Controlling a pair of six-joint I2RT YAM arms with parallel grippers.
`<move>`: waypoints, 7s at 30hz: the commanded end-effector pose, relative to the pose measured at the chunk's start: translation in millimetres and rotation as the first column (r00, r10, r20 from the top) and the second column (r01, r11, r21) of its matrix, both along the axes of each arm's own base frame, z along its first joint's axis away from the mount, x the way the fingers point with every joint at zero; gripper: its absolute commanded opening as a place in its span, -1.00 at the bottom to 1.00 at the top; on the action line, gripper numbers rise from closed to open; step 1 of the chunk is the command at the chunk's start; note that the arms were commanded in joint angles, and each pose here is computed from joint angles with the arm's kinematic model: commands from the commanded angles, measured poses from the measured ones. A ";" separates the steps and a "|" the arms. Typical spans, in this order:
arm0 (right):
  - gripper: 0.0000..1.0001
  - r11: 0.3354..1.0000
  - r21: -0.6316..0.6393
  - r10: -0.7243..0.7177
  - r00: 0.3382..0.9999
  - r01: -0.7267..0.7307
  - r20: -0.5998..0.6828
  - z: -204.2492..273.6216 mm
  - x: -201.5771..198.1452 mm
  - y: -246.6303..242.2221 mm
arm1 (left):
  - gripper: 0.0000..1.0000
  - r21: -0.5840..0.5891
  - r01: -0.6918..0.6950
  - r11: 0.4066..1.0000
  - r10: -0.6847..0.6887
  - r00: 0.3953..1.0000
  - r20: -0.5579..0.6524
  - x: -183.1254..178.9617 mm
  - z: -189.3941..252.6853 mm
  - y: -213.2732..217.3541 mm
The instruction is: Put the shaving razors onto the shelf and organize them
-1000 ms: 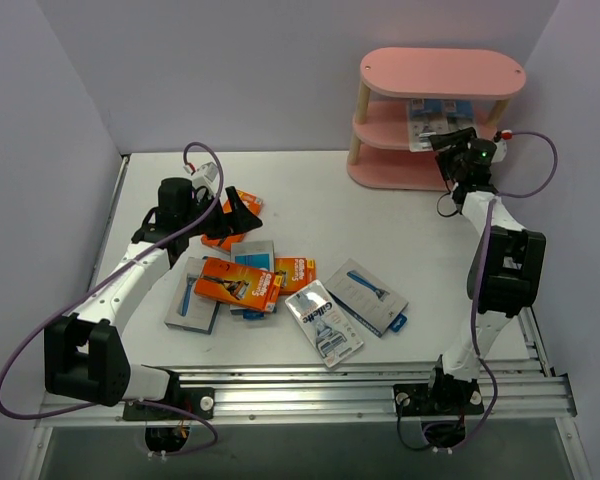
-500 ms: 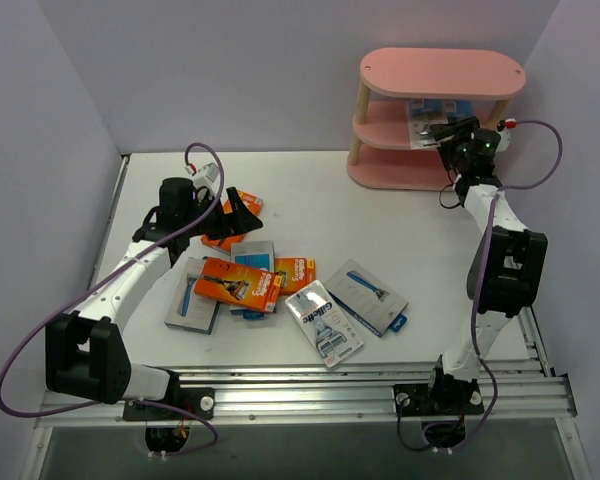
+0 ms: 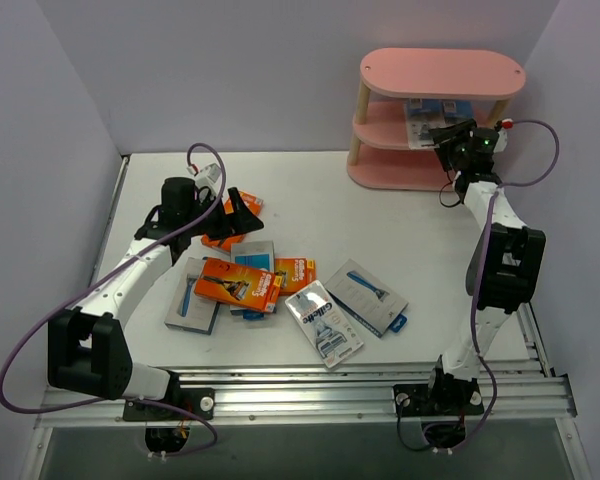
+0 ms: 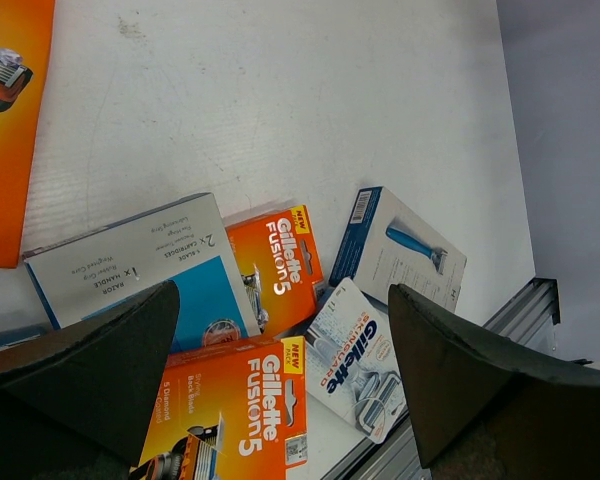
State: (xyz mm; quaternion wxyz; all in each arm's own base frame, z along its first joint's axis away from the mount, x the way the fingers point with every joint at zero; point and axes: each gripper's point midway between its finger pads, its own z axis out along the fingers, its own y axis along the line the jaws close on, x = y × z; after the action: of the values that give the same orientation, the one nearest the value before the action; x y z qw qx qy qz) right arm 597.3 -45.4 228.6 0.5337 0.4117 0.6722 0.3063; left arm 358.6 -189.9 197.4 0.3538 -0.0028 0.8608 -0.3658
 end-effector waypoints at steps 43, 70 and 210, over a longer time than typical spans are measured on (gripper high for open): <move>0.56 0.985 -0.088 0.150 0.988 -0.147 0.028 59.2 -87.0 30.1 | 0.88 0.040 0.024 0.999 -0.026 0.998 0.057 6.5 18.2 1.3; 0.38 0.315 -0.409 0.815 0.465 -0.856 -0.345 -48.5 -313.6 381.8 | 0.88 0.317 -0.357 0.879 0.300 0.930 0.213 16.3 36.6 93.1; -0.21 -0.029 -0.707 -0.074 0.707 -0.707 -0.704 -205.4 -424.6 234.2 | 0.88 0.309 -0.243 0.920 0.207 0.967 0.146 1.5 34.7 82.9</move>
State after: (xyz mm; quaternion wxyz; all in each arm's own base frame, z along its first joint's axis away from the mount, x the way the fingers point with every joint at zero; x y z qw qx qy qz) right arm 173.2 201.5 18.8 0.3407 -0.1788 0.8991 -0.2089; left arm 351.1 -103.0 211.0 0.4164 -0.0259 0.8943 -0.1619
